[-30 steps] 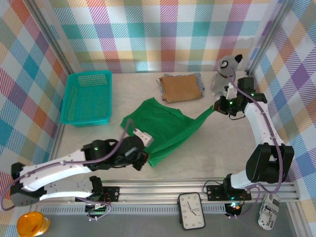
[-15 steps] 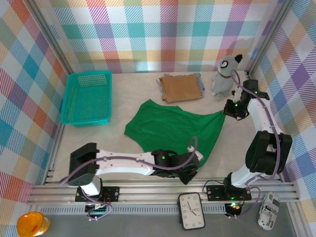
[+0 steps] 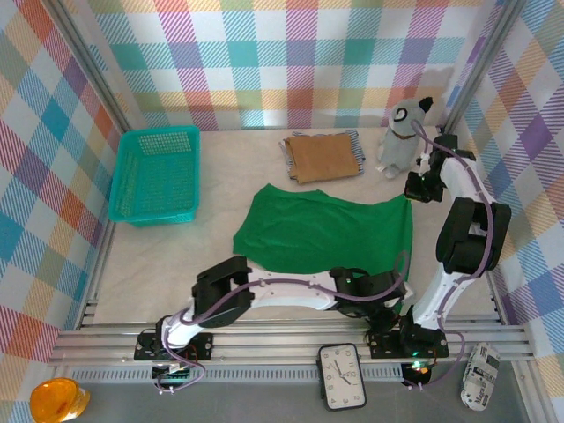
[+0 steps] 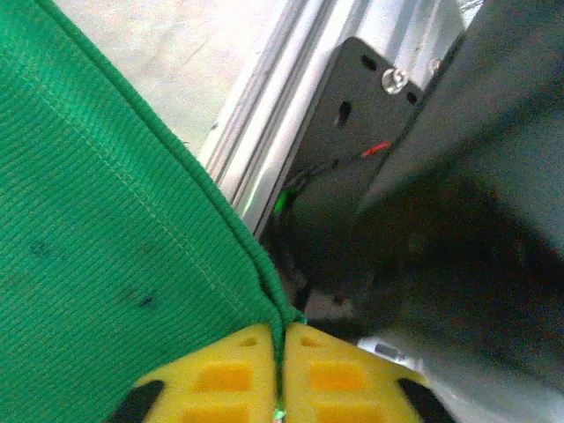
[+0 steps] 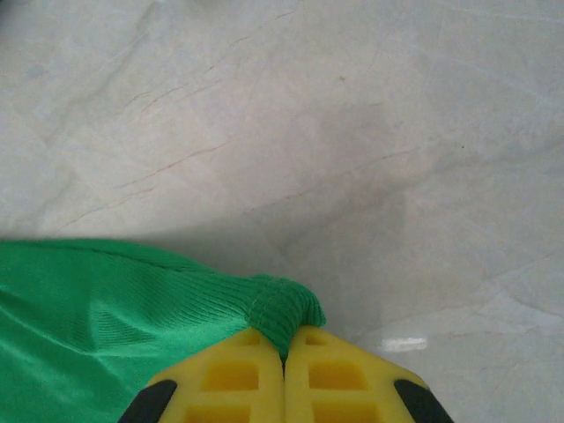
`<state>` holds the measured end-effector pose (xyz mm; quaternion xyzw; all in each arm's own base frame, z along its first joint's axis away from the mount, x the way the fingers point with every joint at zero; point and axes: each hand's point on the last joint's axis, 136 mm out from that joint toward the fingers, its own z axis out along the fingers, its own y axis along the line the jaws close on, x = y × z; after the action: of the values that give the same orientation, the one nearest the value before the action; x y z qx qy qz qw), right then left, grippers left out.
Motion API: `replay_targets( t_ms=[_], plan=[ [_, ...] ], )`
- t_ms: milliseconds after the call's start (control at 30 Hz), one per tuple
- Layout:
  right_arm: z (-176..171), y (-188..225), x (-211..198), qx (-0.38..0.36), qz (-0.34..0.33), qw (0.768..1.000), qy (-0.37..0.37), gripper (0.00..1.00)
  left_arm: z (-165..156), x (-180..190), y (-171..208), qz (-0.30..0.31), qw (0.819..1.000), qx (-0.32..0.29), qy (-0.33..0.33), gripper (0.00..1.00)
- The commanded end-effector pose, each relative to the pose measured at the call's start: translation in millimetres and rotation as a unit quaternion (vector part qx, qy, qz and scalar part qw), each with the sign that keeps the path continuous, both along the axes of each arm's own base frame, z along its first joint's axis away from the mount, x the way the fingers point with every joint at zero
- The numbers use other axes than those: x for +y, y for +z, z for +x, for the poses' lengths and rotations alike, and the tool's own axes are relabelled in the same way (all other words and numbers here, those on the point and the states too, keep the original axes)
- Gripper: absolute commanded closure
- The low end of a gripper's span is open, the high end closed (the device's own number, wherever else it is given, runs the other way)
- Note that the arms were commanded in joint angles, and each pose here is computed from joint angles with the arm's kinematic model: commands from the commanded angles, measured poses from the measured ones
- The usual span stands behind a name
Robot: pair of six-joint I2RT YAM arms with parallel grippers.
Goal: Fold and stack the tank tops
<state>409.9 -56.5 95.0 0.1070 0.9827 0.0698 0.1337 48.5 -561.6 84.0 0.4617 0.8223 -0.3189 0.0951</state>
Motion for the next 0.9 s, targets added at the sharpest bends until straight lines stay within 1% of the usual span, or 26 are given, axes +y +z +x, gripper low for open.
replay_targets(
  t_ms=[0, 33, 67, 100, 200, 233, 333, 367, 400, 467, 533, 600, 667, 767, 867],
  plan=[
    [15, 10, -12, -0.017, -0.021, 1.000, -0.001, 0.93, -6, -15, 10, -0.020, 0.999, 0.027, -0.033, 0.74],
    [17, 13, -13, -0.020, -0.023, 1.000, -0.003, 0.85, -4, -16, 13, -0.019, 0.999, 0.024, -0.034, 0.58],
    [19, 15, -12, -0.023, -0.018, 1.000, -0.004, 0.77, -2, -14, 14, -0.012, 0.999, 0.018, -0.034, 0.48],
    [21, 18, -9, -0.025, -0.010, 1.000, -0.004, 0.68, -1, -10, 15, -0.006, 0.999, 0.014, -0.037, 0.42],
    [23, 30, 11, -0.042, 0.046, 0.998, -0.002, 0.55, 8, 11, 26, 0.009, 0.999, 0.009, -0.030, 0.40],
    [23, 34, 19, -0.050, 0.067, 0.997, -0.001, 0.50, 19, 24, 29, 0.018, 1.000, -0.003, -0.020, 0.39],
    [17, 41, 43, -0.060, 0.130, 0.990, -0.004, 0.47, 58, 71, 45, 0.035, 0.999, -0.021, 0.028, 0.38],
    [15, 44, 51, -0.064, 0.147, 0.987, -0.006, 0.47, 75, 88, 53, 0.033, 0.998, -0.026, 0.047, 0.36],
    [11, 43, 62, -0.066, 0.168, 0.984, -0.001, 0.47, 88, 103, 58, 0.032, 0.997, -0.033, 0.063, 0.30],
    [1, 41, 90, -0.062, 0.220, 0.973, 0.009, 0.46, 118, 140, 61, 0.047, 0.993, -0.043, 0.100, 0.29],
    [-13, 35, 114, -0.048, 0.246, 0.968, 0.020, 0.46, 151, 180, 48, 0.085, 0.984, -0.065, 0.143, 0.29],
    [-28, 24, 134, -0.030, 0.259, 0.965, 0.033, 0.45, 183, 220, 30, 0.124, 0.971, -0.065, 0.193, 0.30],
    [-42, 8, 151, -0.012, 0.262, 0.964, 0.040, 0.43, 215, 258, 12, 0.159, 0.954, -0.074, 0.244, 0.32],
    [-55, -14, 178, 0.015, 0.264, 0.963, 0.058, 0.40, 247, 297, -10, 0.180, 0.934, -0.069, 0.301, 0.33],
    [-60, -29, 201, 0.031, 0.257, 0.963, 0.080, 0.38, 254, 325, -34, 0.204, 0.919, -0.040, 0.334, 0.34]
  ],
)
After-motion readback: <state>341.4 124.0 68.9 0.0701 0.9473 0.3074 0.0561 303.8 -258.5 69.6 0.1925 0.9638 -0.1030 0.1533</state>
